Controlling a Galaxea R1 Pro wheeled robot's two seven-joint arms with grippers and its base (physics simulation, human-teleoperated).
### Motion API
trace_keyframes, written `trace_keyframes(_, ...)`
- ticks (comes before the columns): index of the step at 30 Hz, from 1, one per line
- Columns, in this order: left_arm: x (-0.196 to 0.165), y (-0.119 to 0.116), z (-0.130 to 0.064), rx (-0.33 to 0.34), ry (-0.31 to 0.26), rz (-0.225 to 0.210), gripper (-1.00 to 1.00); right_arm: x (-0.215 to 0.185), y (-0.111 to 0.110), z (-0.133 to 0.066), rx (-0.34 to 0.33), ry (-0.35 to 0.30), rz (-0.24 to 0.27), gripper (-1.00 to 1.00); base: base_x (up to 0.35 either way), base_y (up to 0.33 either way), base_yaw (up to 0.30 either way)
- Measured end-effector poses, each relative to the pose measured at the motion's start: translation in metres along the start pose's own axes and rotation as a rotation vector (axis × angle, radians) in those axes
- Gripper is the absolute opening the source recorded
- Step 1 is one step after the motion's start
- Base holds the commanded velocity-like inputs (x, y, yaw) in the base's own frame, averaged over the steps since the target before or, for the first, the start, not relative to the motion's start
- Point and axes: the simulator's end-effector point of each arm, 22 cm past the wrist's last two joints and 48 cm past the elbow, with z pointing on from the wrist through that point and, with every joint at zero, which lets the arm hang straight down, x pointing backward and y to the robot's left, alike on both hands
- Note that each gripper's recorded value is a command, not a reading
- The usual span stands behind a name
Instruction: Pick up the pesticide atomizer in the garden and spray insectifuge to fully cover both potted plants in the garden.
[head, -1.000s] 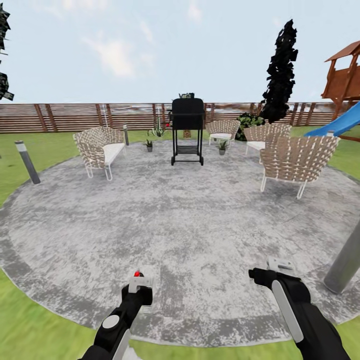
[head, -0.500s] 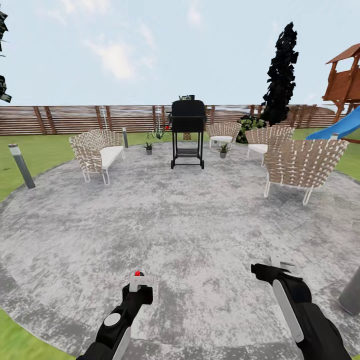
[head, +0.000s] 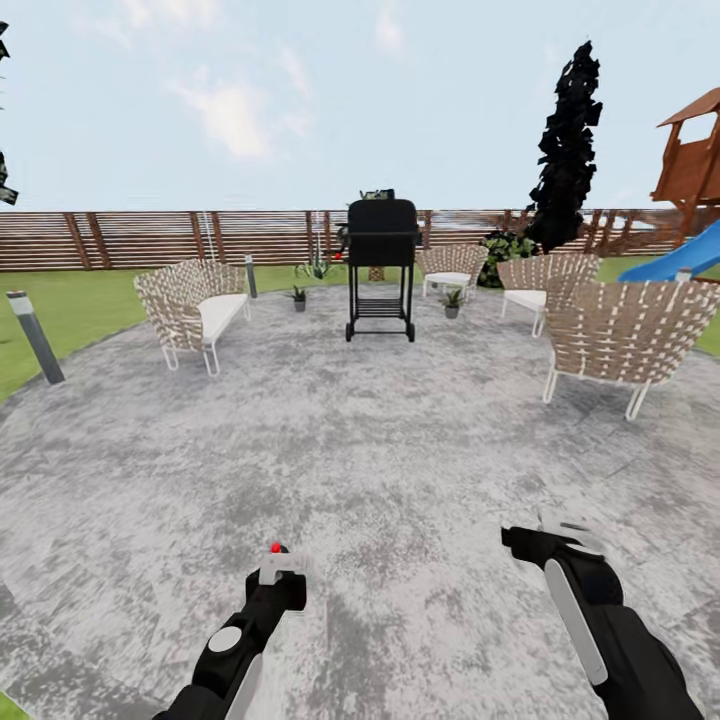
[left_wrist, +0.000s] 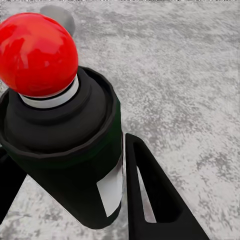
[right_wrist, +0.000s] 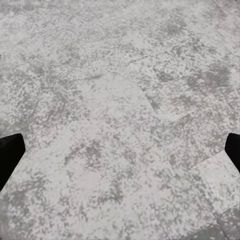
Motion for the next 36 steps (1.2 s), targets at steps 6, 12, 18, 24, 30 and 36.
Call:
trace_keyframes(6, -0.003, 0.001, 0.000, -0.002, -0.012, 0.005, -1.00, 0.001, 0.003, 0.000, -0.004, 0.001, -0.004, 1.00, 0.300, 0.128, 0.000)
trace_keyframes(12, -0.006, 0.001, 0.001, -0.004, -0.048, 0.005, -1.00, 0.000, 0.014, -0.002, -0.022, -0.004, -0.024, 1.00, 0.311, 0.051, 0.000)
trace_keyframes(18, -0.009, 0.002, 0.001, -0.005, -0.078, 0.001, -1.00, 0.000, 0.016, -0.003, -0.026, -0.007, -0.030, 1.00, 0.322, 0.001, 0.000)
trace_keyframes(24, -0.012, 0.003, 0.001, -0.006, -0.087, -0.018, -1.00, 0.001, 0.024, -0.003, -0.038, -0.009, -0.041, 1.00, 0.322, 0.000, 0.000)
trace_keyframes(30, -0.010, 0.004, 0.001, -0.009, -0.081, -0.024, -1.00, 0.005, 0.041, -0.005, -0.064, -0.007, -0.073, 1.00, 0.322, 0.000, 0.000)
trace_keyframes(36, -0.004, -0.002, 0.005, 0.008, -0.053, -0.071, -1.00, 0.023, 0.055, 0.002, -0.077, 0.031, -0.147, 1.00, 0.322, 0.000, 0.000)
